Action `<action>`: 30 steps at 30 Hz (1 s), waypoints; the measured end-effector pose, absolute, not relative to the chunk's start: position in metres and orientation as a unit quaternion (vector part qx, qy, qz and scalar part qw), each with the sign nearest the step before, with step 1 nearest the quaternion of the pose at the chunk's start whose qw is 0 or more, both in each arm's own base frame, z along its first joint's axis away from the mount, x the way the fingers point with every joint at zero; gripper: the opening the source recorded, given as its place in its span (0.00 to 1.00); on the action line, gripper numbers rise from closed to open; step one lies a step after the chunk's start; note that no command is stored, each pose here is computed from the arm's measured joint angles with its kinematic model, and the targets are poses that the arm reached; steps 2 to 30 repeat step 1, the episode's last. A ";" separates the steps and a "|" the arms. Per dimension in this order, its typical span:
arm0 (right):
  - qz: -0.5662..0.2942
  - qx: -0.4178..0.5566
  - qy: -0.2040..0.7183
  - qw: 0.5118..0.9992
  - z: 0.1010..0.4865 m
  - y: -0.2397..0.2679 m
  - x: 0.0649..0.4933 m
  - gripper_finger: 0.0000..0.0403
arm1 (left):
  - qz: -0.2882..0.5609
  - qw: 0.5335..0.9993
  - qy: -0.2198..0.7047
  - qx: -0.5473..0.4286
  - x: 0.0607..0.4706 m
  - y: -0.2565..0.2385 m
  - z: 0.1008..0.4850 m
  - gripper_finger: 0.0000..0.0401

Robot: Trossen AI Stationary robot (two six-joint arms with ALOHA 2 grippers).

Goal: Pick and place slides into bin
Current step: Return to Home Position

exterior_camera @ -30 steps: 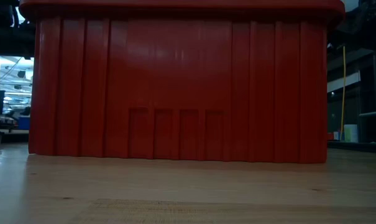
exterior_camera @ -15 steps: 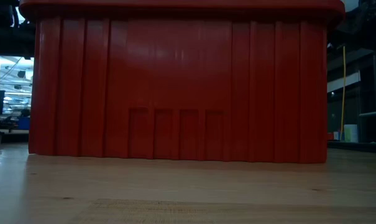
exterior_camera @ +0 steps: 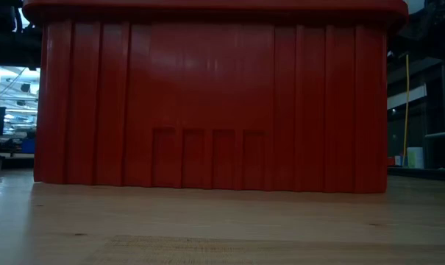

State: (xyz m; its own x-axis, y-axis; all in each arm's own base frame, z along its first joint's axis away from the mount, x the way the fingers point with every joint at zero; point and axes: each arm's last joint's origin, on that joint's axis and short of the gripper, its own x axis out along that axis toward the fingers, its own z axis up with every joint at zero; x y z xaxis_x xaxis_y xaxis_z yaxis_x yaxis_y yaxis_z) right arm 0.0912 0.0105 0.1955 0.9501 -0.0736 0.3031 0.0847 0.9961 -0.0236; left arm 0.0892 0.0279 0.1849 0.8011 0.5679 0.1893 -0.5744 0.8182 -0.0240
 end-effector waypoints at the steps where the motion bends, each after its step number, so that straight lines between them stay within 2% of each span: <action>1: -0.040 -0.019 -0.153 0.987 0.195 0.011 0.091 0.03 | 0.301 0.949 -0.094 0.017 0.089 0.028 0.185 0.01; 30: -0.040 -0.019 -0.153 0.987 0.195 0.011 0.091 0.03 | 0.301 0.949 -0.094 0.017 0.089 0.028 0.185 0.01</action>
